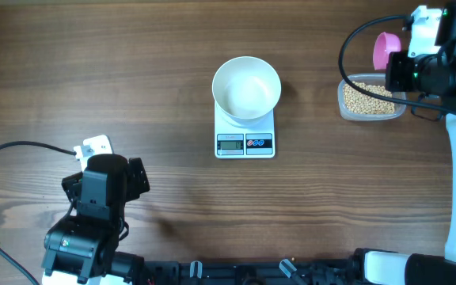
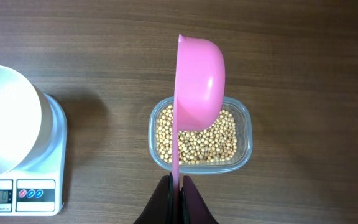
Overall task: Scoop item into bowl and weigh 150g on scale
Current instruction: 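Move the left gripper back beside the scale display, then lower the scoop into the soybean tub with the right gripper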
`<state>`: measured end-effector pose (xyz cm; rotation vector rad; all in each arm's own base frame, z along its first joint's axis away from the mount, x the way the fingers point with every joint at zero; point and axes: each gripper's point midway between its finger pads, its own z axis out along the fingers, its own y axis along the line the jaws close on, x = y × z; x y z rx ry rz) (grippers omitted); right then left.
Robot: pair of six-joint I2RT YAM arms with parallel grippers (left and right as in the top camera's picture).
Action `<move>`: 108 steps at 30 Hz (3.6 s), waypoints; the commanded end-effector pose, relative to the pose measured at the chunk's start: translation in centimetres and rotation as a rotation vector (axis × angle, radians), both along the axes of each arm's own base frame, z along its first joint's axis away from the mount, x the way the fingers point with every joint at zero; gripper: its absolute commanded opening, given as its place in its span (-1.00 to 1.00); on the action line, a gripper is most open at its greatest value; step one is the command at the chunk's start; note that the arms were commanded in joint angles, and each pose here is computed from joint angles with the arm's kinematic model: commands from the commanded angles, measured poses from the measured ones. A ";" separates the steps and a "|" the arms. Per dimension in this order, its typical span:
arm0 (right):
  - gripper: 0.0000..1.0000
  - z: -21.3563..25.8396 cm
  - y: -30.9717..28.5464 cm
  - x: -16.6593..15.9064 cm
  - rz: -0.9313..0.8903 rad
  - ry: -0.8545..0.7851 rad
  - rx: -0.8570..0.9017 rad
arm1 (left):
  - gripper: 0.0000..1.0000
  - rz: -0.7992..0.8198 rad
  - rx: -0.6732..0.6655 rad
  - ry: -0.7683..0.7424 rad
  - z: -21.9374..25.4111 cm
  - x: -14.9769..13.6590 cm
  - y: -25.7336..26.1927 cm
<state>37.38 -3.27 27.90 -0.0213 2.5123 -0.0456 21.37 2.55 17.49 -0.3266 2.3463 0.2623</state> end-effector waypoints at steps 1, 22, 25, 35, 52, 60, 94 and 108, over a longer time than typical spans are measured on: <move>-0.91 0.8 -0.4 1.1 -0.011 -0.047 -0.011 | 1.00 0.013 0.021 -0.005 0.2 -0.1 0.5; -0.91 1.8 1.0 2.2 -0.099 -0.109 0.172 | 0.99 -0.592 -0.632 -0.005 3.9 3.2 -15.2; -0.91 1.7 1.1 2.1 -0.101 -0.104 0.174 | 1.00 -0.519 -0.646 0.215 2.1 2.8 -15.1; -0.91 0.5 1.2 0.6 -0.125 -0.025 0.190 | 1.00 -0.706 -0.534 0.320 1.5 4.8 -17.3; -0.91 0.6 1.2 0.8 -0.105 -0.031 0.174 | 1.00 -0.778 -0.633 0.201 3.8 6.6 -19.0; -0.91 0.6 1.2 0.8 -0.105 -0.033 0.173 | 1.00 -0.732 -0.577 0.204 3.2 7.0 -18.0; -0.92 -1.6 1.3 -2.4 -0.047 0.121 0.119 | 1.00 -0.729 -0.579 0.214 3.1 6.8 -18.0; -0.91 1.5 -1.8 1.8 -0.203 -0.099 0.038 | 1.00 -0.729 -0.579 0.214 3.1 6.8 -18.0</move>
